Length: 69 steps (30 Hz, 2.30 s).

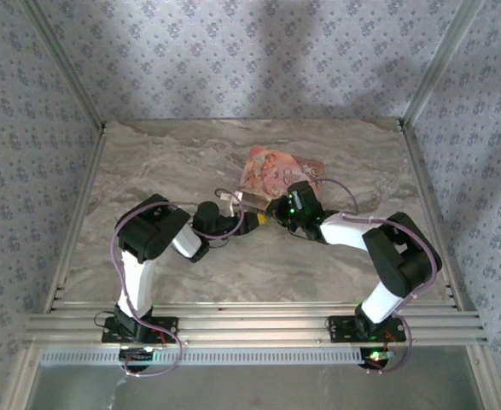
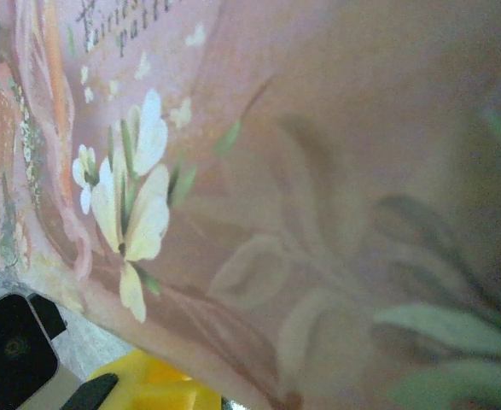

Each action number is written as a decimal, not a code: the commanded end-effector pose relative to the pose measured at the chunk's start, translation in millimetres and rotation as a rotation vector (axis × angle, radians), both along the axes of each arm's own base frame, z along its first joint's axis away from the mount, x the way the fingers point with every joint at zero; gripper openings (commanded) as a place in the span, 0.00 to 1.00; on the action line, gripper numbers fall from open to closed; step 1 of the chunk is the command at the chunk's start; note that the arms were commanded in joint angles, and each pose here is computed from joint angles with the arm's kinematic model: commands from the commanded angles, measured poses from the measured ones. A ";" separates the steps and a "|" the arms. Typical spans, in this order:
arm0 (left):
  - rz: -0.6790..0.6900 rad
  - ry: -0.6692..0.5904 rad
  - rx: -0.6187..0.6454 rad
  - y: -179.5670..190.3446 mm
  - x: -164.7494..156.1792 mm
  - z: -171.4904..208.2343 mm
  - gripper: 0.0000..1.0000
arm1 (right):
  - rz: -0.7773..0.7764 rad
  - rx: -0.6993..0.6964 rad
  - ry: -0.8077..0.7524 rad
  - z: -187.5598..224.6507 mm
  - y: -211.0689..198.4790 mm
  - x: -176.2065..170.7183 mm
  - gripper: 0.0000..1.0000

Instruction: Unlock the padlock with the key

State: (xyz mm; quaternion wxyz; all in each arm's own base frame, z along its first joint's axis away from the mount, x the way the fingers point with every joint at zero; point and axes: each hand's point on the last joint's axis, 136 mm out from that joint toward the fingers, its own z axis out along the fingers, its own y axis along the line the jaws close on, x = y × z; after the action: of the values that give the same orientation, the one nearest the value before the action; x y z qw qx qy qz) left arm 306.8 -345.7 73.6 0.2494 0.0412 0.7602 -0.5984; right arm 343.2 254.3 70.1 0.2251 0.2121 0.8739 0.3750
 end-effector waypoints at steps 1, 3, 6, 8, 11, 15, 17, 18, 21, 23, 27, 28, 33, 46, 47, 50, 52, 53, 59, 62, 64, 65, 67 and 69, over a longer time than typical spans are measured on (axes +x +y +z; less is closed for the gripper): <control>-0.054 -0.126 -0.162 -14.3 10.2 70.5 0.00 | 0.099 -0.018 0.174 -39.1 8.1 -42.1 0.00; -0.066 -0.110 -0.188 -16.1 12.6 79.3 0.00 | 0.120 -0.043 0.170 -42.8 9.1 -46.0 0.00; -0.074 -0.126 -0.192 -16.9 13.5 85.1 0.00 | 0.138 -0.058 0.171 -45.1 10.5 -49.6 0.00; -0.060 -0.161 -0.144 -15.3 14.2 76.8 0.00 | 0.150 -0.047 0.173 -42.9 14.0 -50.8 0.00; -0.041 -0.267 -0.033 -16.3 7.7 55.9 0.00 | 0.176 -0.016 0.192 -37.8 22.6 -50.7 0.00; 0.007 -0.463 0.156 -14.2 -5.9 28.3 0.00 | 0.182 0.064 0.231 -34.1 34.6 -49.9 0.00; 0.026 -0.496 0.200 -10.8 -7.1 23.7 0.00 | 0.186 0.083 0.246 -33.1 38.1 -50.1 0.00; 0.039 -0.501 0.193 -8.4 -6.9 25.9 0.00 | 0.189 0.087 0.251 -33.1 39.2 -50.3 0.00; 0.043 -0.427 0.116 -6.7 -1.0 37.6 0.00 | 0.192 0.089 0.263 -35.3 40.1 -52.0 0.00; 0.019 -0.338 -0.020 -10.0 3.3 54.1 0.00 | 0.193 0.084 0.265 -36.6 40.5 -52.8 0.00; -0.058 -0.233 -0.167 -23.5 1.0 91.7 0.00 | 0.191 0.072 0.261 -38.8 39.3 -55.0 0.00; -0.069 -0.231 -0.193 -25.4 -1.4 103.7 0.00 | 0.191 0.073 0.258 -38.7 39.2 -55.3 0.00; -0.119 -0.168 -0.247 -33.6 -0.6 117.0 0.00 | 0.198 0.087 0.229 -29.0 43.2 -54.2 0.00; -0.064 -0.679 0.514 -18.5 -40.3 -18.6 0.00 | 0.200 0.099 0.234 -4.1 43.5 -56.6 0.01; -0.056 -0.713 0.534 -18.3 -43.0 -18.9 0.00 | 0.202 0.097 0.241 -5.6 43.6 -58.1 0.02; -0.028 -0.728 0.541 -16.6 -42.8 -14.9 0.00 | 0.195 0.088 0.259 -9.4 42.1 -61.0 0.19; -0.013 -0.719 0.530 -15.8 -41.6 -12.5 0.00 | 0.190 0.082 0.256 -8.6 40.6 -61.9 0.30; -0.012 -0.710 0.522 -15.5 -40.8 -12.0 0.00 | 0.187 0.077 0.252 -7.7 39.6 -61.9 0.33; 0.006 -0.663 0.479 -12.7 -38.1 -9.9 0.00 | 0.167 0.052 0.227 -1.4 34.1 -59.3 0.45; 0.014 -0.656 0.470 -11.1 -36.9 -7.8 0.00 | 0.157 0.036 0.221 -1.1 30.7 -58.4 0.49; 0.019 -0.657 0.470 -10.4 -36.4 -6.3 0.00 | 0.151 0.021 0.222 -2.9 28.3 -58.5 0.54; 0.023 -0.656 0.472 -9.8 -36.2 -6.3 0.00 | 0.149 0.012 0.224 -3.9 27.1 -59.2 0.55; 0.030 -0.646 0.470 -8.5 -36.1 -5.7 0.00 | 0.143 -0.011 0.226 -6.4 23.8 -60.7 0.57; 0.035 -0.631 0.454 -8.4 -35.8 -2.9 0.00 | 0.136 -0.035 0.222 -7.5 20.3 -62.0 0.60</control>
State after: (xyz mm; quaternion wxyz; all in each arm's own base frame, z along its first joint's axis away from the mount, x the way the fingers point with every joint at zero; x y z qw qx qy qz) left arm 275.6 -349.3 57.6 0.4654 0.2664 0.7705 -0.3446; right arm 310.0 267.0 67.8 0.1663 0.1872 0.9016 0.3528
